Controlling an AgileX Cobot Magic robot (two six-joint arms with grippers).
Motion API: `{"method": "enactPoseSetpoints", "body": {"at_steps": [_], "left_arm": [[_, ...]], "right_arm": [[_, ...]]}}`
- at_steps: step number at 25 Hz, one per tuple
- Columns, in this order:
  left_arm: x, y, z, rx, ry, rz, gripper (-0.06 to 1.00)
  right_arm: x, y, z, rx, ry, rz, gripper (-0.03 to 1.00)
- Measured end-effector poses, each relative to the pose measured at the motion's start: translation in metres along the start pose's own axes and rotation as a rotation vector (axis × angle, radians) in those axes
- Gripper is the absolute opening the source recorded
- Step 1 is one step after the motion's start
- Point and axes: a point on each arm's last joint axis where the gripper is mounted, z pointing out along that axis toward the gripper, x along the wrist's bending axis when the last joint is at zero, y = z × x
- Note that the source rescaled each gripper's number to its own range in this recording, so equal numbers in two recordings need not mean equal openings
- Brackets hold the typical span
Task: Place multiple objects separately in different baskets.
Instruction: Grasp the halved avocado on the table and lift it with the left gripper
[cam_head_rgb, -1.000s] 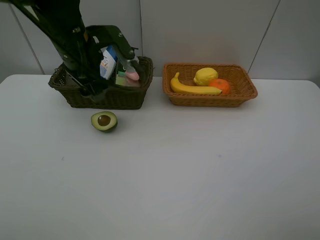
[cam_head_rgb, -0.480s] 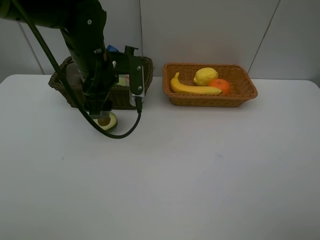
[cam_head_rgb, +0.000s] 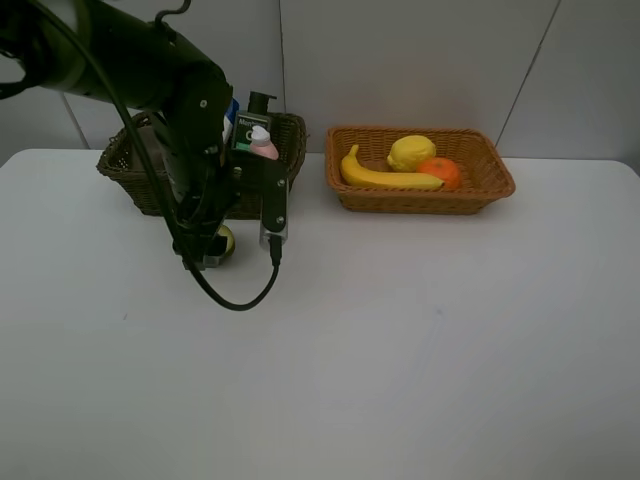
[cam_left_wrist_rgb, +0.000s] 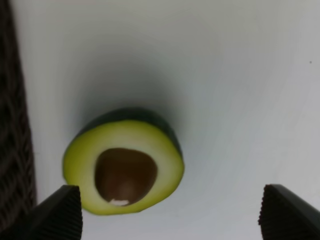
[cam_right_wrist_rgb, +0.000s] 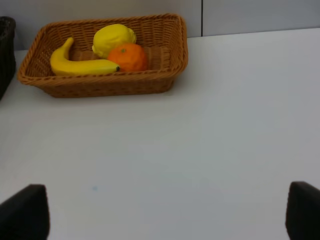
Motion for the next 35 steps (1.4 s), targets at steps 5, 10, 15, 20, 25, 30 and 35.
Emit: {"method": "enactPoseSetpoints", "body": {"at_steps": [5, 10, 15, 20, 25, 30, 35], "left_arm": [[-0.006, -0.003, 0.016, 0.007, 0.003, 0.031, 0.94], [-0.007, -0.004, 0.027, 0.035, 0.006, 0.068, 0.94], [-0.002, -0.006, 0.031, 0.043, 0.041, 0.101, 0.94], [0.001, -0.009, 0.038, 0.049, 0.041, 0.102, 0.94], [0.001, -0.008, 0.049, 0.058, 0.039, 0.122, 0.95], [-0.001, -0.008, 0.056, 0.065, 0.024, 0.123, 0.95], [-0.001, -0.008, 0.057, 0.070, 0.016, 0.119, 0.95]], "right_arm": [[0.000, 0.000, 0.000, 0.000, 0.000, 0.000, 1.00], [0.000, 0.000, 0.000, 0.000, 0.000, 0.000, 1.00], [0.000, 0.000, 0.000, 0.000, 0.000, 0.000, 1.00], [0.000, 0.000, 0.000, 0.000, 0.000, 0.000, 1.00], [0.000, 0.000, 0.000, 0.000, 0.000, 0.000, 1.00], [0.000, 0.000, 0.000, 0.000, 0.000, 0.000, 1.00], [0.000, 0.000, 0.000, 0.000, 0.000, 0.000, 1.00]]}}
